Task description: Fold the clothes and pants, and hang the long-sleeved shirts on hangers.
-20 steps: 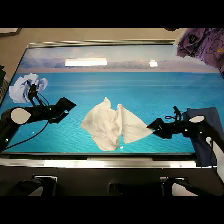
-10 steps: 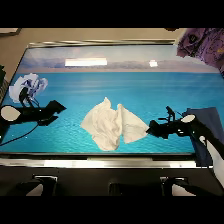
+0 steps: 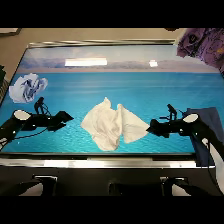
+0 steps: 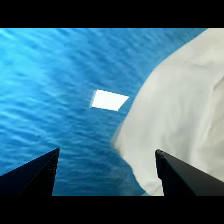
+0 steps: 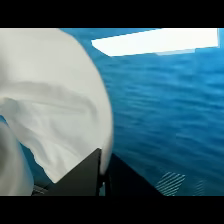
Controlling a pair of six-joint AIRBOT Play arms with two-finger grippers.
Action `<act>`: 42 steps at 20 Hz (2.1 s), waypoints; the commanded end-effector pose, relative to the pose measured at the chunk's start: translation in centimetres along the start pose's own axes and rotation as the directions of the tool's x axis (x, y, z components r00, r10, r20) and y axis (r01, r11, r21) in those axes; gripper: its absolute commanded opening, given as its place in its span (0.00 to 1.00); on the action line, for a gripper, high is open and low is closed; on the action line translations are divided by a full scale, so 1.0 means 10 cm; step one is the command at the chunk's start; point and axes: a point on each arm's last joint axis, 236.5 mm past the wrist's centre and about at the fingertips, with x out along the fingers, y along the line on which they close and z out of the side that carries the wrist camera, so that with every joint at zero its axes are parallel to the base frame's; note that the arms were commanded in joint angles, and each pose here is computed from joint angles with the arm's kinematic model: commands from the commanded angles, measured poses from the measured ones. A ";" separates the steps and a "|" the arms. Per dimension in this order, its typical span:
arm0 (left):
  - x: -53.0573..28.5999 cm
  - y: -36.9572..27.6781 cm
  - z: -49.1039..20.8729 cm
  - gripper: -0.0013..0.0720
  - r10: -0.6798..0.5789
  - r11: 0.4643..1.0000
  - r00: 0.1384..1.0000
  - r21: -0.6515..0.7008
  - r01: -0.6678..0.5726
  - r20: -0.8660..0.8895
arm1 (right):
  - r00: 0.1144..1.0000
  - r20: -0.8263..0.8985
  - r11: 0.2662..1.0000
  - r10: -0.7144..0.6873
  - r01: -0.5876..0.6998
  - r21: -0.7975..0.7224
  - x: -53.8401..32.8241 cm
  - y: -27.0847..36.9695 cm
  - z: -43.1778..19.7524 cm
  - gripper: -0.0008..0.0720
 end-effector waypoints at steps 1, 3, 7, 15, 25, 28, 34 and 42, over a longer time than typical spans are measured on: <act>0.20 -0.10 -0.03 0.98 -0.083 0.996 0.996 0.005 0.084 -0.030 | 1.000 0.005 1.000 0.000 0.000 -0.003 -0.01 0.01 0.01 0.05; 0.29 -0.11 -0.09 0.98 -0.082 0.997 0.995 0.009 0.082 -0.051 | 1.000 0.008 1.000 -0.001 0.001 -0.003 -0.01 0.01 0.02 0.05; 0.44 -0.18 -0.27 0.98 -0.073 0.996 0.992 0.039 0.077 -0.105 | 1.000 0.020 1.000 -0.005 0.005 -0.004 -0.01 0.00 0.04 0.05; 0.65 -0.35 -0.23 0.86 -0.090 0.996 0.995 0.020 0.091 -0.049 | 1.000 0.022 1.000 -0.005 0.006 -0.020 -0.01 0.00 0.05 0.05; 0.17 -1.25 0.54 0.03 -0.210 0.958 0.965 0.230 0.171 0.157 | 0.943 0.331 0.951 0.018 0.086 -0.296 -0.85 0.59 0.72 0.05; -0.88 -1.84 1.25 0.03 -0.262 0.916 0.892 0.386 0.110 0.368 | 0.841 0.534 0.891 0.088 0.174 -0.420 -1.77 1.28 1.28 0.05; -3.59 -2.49 1.70 0.03 -0.200 0.857 0.559 0.420 -0.298 0.805 | 0.360 0.892 0.747 0.275 0.504 -0.434 -4.45 2.76 1.31 0.05; -5.09 -2.38 0.63 0.04 -0.172 0.917 0.348 0.278 -0.285 0.922 | 0.022 0.933 0.719 0.360 0.631 -0.293 -5.84 3.11 -0.18 0.05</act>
